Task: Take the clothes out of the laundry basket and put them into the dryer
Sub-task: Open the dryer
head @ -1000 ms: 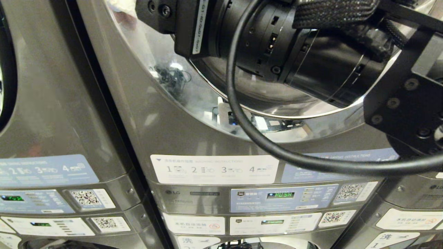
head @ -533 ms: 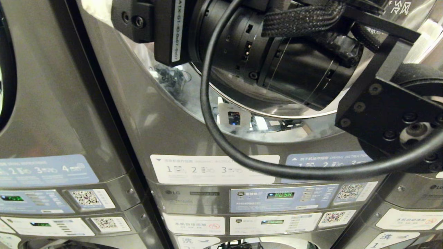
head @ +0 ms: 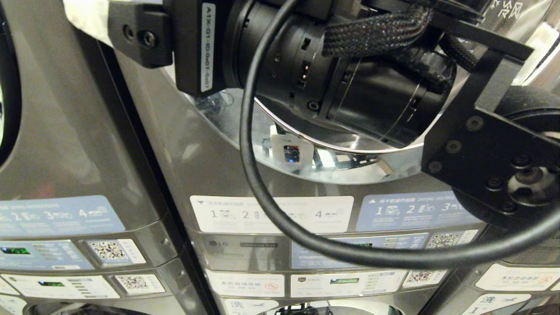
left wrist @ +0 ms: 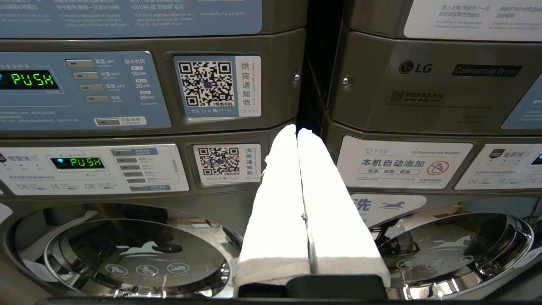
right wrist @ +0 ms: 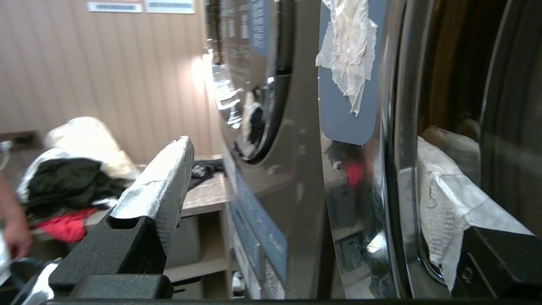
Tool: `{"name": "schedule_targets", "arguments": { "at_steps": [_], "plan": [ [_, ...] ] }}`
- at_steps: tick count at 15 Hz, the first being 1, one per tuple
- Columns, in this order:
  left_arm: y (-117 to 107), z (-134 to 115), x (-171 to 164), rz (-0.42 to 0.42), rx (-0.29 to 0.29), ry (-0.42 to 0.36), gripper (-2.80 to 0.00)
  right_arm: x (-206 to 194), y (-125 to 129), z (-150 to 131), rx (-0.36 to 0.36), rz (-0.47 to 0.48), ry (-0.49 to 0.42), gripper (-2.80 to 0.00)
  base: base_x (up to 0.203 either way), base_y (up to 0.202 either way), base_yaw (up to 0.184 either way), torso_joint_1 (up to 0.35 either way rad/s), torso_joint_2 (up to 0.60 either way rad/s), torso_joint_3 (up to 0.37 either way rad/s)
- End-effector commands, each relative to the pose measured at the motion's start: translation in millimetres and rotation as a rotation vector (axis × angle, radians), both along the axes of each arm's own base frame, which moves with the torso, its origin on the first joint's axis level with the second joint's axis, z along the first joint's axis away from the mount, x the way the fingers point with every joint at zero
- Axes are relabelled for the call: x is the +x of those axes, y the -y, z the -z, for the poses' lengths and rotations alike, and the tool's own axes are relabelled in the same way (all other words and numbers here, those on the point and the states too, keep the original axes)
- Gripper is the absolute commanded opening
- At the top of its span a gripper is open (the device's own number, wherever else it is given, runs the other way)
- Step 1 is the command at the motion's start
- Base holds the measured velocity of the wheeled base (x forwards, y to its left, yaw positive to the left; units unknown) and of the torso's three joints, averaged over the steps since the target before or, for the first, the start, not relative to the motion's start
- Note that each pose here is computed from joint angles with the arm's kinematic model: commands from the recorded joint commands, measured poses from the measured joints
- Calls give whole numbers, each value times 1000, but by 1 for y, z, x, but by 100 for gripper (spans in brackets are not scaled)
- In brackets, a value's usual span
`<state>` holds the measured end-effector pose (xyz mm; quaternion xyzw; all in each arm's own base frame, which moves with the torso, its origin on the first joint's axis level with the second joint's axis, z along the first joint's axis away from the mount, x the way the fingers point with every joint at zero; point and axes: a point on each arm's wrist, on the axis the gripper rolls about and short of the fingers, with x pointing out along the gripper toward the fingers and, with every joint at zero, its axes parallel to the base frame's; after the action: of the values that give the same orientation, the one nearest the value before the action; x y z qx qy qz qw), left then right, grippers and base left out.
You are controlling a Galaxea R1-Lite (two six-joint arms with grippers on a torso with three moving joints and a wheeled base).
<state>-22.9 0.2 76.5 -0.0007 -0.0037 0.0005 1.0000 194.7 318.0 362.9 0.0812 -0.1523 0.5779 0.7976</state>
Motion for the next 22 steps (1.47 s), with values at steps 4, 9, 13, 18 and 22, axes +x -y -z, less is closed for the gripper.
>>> {"name": "schedule_targets", "arguments": {
  "at_steps": [4, 9, 13, 18, 22],
  "plan": [
    [0, 0, 0, -1, 0, 0, -280, -23, 17, -1, -17, -68, 3, 0, 0, 0, 0, 0, 0, 0],
    [0, 0, 0, -1, 0, 0, -280, -49, 43, 0, -4, -118, 21, 0, 0, 0, 0, 0, 0, 0],
    [0, 0, 0, -1, 0, 0, -280, -63, 59, 0, 1, -135, 23, 0, 0, 0, 0, 0, 0, 0],
    [0, 0, 0, -1, 0, 0, -280, -81, 70, 7, -20, -172, 10, 0, 0, 0, 0, 0, 0, 0],
    [0, 0, 0, -1, 0, 0, -280, -81, 71, 10, -28, -161, 10, 0, 0, 0, 0, 0, 0, 0]
  ]
}}
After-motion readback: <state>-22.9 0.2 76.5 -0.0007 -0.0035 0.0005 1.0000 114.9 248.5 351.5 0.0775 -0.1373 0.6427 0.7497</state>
